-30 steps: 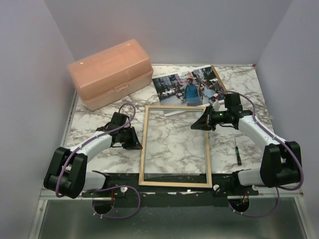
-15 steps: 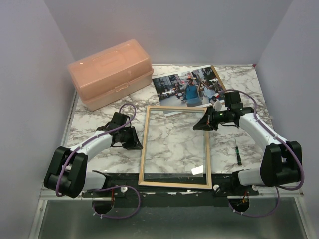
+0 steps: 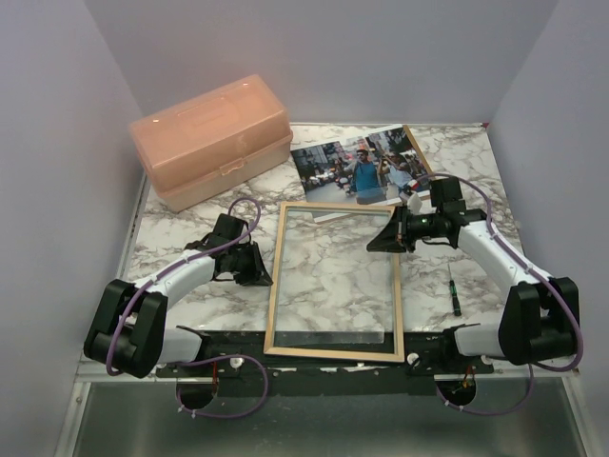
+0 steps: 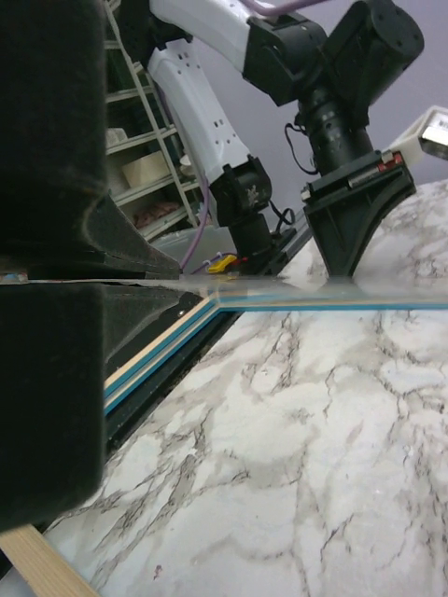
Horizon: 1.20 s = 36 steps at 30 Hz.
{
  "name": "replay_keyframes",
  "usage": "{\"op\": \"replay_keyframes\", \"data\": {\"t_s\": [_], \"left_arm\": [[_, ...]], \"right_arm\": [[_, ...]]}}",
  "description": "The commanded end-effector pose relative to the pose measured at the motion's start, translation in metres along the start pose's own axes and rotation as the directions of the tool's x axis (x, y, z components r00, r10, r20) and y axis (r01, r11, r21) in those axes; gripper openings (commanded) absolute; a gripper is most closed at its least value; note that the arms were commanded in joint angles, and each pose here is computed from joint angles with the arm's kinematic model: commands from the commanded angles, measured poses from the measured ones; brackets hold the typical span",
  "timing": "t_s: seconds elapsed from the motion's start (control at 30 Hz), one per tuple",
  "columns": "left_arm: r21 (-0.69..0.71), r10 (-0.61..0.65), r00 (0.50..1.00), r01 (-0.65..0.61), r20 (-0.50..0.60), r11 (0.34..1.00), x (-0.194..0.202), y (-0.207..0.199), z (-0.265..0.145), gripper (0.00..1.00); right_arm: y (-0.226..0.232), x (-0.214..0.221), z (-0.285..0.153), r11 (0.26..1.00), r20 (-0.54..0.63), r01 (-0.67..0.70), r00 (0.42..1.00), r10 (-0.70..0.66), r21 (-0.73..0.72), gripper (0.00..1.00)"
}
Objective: Put the photo into the frame
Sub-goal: Place the photo frame item in the photo frame.
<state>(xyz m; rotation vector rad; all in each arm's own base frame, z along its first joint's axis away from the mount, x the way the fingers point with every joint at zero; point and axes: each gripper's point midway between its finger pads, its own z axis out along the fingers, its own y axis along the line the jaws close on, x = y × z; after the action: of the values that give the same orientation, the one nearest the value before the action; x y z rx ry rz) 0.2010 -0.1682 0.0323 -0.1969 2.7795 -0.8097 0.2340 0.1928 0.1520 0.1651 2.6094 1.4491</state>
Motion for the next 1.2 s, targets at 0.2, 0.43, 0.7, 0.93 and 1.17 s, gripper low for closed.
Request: {"op": "replay_keyframes", "data": {"t_s": [0.2, 0.43, 0.7, 0.93, 1.17], "left_arm": [[-0.107, 0.011, 1.0, -0.013, -0.022, 0.994, 0.008, 0.021, 0.008, 0.14], [-0.118, 0.013, 0.999, -0.017, -0.035, 0.993, 0.011, 0.023, 0.011, 0.14], [-0.128, 0.021, 0.999, -0.025, -0.036, 0.991, 0.01, 0.023, 0.009, 0.13], [-0.133, 0.026, 0.999, -0.03, -0.031, 0.991, 0.008, 0.022, 0.008, 0.13], [-0.127, 0.03, 0.999, -0.034, -0.036, 0.991, 0.007, 0.02, 0.01, 0.13]], "right_arm": [[0.018, 0.03, -0.003, 0.991, -0.105, -0.028, 0.994, 0.014, -0.13, 0.01], [-0.002, 0.029, 0.007, 0.995, -0.117, -0.043, 0.993, 0.033, -0.09, 0.01], [-0.027, 0.018, 0.005, 0.993, -0.083, -0.027, 0.996, 0.036, 0.115, 0.01], [-0.031, 0.016, -0.001, 0.984, -0.066, -0.019, 0.997, 0.031, 0.178, 0.01], [-0.031, 0.018, 0.006, 0.993, -0.096, -0.009, 0.995, 0.02, 0.118, 0.01]]}}
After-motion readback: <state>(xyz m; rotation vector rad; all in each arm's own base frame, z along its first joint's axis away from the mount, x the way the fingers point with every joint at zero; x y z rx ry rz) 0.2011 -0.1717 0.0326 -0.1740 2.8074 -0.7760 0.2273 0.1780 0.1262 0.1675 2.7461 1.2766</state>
